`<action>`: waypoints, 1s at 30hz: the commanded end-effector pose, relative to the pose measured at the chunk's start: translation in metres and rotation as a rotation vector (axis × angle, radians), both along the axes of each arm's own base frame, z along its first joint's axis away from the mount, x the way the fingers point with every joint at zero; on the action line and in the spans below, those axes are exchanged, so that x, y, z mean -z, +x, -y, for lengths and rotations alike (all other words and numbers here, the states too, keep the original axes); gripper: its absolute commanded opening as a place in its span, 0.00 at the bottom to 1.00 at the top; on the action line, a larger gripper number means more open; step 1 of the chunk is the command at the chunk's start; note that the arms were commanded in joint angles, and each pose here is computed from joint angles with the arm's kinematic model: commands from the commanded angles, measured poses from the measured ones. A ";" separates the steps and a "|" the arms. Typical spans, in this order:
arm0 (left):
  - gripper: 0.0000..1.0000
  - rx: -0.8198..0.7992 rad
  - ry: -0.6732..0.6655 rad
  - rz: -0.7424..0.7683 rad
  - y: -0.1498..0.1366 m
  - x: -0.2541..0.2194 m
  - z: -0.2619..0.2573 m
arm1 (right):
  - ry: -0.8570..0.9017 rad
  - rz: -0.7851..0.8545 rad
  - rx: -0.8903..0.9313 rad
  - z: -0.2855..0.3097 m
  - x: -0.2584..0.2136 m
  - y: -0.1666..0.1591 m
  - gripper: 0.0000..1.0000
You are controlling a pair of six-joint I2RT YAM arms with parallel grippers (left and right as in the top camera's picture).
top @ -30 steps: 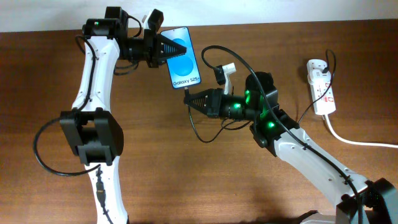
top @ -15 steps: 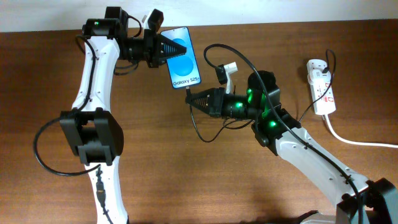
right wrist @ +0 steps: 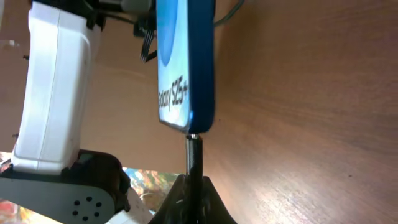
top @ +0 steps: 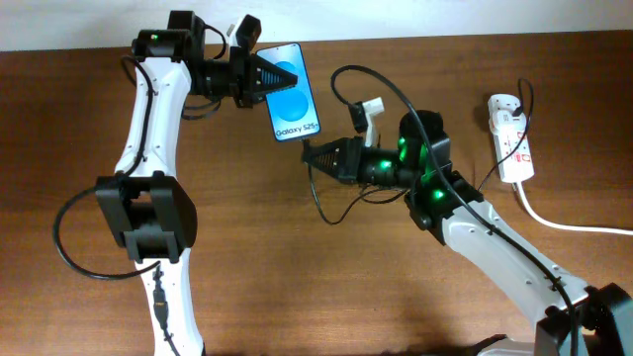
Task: Plug charger to phone and switch on socket
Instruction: 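Push the plug up into the phone's port with the right gripper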
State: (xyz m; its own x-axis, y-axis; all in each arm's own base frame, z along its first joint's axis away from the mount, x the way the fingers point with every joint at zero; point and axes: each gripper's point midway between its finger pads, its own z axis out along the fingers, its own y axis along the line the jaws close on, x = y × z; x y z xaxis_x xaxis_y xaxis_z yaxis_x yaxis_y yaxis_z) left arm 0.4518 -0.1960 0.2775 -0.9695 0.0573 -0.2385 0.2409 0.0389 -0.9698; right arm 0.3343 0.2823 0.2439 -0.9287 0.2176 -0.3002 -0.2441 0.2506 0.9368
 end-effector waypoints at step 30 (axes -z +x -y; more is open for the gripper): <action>0.00 0.038 -0.055 0.038 -0.009 -0.017 0.013 | 0.028 0.002 -0.064 -0.003 -0.007 -0.008 0.04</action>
